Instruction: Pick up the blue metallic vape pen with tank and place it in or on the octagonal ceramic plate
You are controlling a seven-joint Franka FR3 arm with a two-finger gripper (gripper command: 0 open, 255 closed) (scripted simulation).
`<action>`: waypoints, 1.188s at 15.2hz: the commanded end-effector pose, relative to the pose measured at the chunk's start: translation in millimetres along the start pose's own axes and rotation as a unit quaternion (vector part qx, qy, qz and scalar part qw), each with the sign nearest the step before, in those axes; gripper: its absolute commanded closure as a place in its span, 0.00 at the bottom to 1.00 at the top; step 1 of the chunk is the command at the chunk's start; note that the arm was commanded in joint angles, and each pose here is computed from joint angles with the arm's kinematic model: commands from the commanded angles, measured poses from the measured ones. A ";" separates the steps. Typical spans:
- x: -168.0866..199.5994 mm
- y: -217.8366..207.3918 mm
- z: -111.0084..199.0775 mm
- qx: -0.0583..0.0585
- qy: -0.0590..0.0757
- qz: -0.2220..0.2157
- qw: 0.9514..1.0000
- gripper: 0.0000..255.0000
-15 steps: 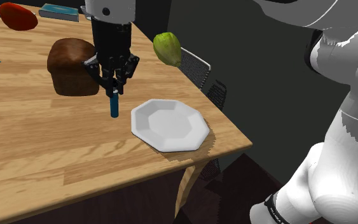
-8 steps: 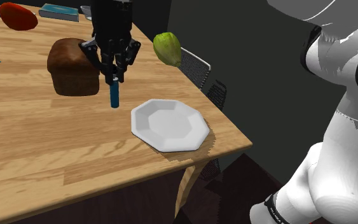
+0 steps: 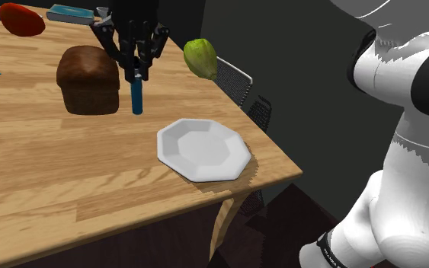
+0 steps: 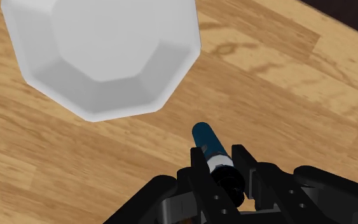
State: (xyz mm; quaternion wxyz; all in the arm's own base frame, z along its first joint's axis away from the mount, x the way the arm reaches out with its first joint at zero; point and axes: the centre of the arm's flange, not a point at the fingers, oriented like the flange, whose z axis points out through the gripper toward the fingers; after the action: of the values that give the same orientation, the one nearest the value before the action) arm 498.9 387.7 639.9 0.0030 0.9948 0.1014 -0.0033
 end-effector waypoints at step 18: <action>-124.4 109.1 0.1 0.000 0.000 0.000 1.000 1.00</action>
State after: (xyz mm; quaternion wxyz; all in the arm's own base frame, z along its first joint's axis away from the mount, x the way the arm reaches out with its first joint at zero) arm 399.0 256.4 647.2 0.0032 0.9948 0.1014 -0.0036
